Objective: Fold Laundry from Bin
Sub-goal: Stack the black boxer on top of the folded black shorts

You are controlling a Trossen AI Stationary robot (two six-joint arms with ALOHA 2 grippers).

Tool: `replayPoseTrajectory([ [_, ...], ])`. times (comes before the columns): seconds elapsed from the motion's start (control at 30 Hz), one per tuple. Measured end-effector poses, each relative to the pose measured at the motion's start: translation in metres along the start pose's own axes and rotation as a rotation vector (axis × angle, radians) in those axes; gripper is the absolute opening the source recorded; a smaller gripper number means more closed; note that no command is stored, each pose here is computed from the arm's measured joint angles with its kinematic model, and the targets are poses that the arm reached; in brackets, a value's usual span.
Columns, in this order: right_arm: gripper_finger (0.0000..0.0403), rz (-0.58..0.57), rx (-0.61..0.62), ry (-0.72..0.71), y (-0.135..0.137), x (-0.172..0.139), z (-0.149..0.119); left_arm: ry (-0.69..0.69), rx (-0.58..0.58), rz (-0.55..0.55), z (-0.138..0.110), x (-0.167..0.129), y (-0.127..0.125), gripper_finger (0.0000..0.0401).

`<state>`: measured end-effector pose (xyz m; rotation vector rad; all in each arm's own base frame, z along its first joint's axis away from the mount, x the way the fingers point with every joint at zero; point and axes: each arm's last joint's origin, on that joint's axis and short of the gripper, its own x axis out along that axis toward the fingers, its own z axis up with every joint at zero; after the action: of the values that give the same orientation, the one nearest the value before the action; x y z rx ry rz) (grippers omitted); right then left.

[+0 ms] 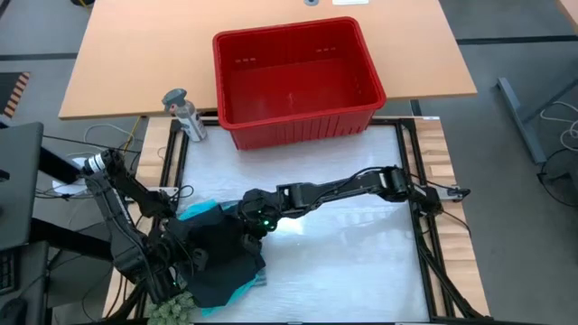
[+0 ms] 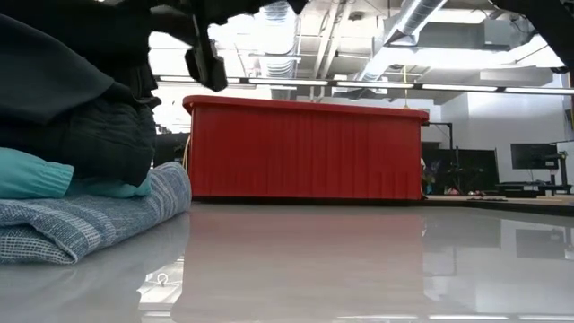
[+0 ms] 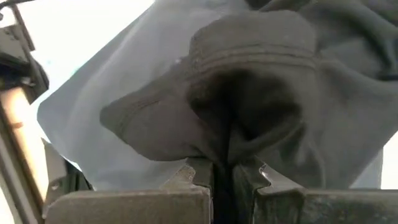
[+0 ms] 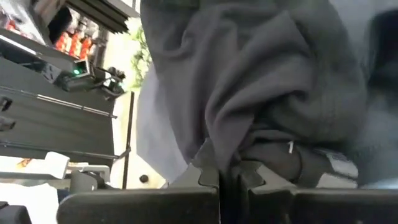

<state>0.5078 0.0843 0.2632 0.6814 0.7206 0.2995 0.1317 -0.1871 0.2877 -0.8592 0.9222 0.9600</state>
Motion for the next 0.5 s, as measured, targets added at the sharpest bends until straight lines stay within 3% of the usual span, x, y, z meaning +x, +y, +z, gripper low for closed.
replayPoseTrajectory([
  [0.23,0.0111,-0.030,0.046,0.032,-0.013,0.009,-0.005,-0.017,0.038,-0.010,-0.003,0.003,0.003,0.0023],
  [0.5,0.0235,-0.038,0.047,0.004,-0.023,-0.001,0.008,0.020,0.060,0.019,-0.005,0.003,0.004,0.0149],
])
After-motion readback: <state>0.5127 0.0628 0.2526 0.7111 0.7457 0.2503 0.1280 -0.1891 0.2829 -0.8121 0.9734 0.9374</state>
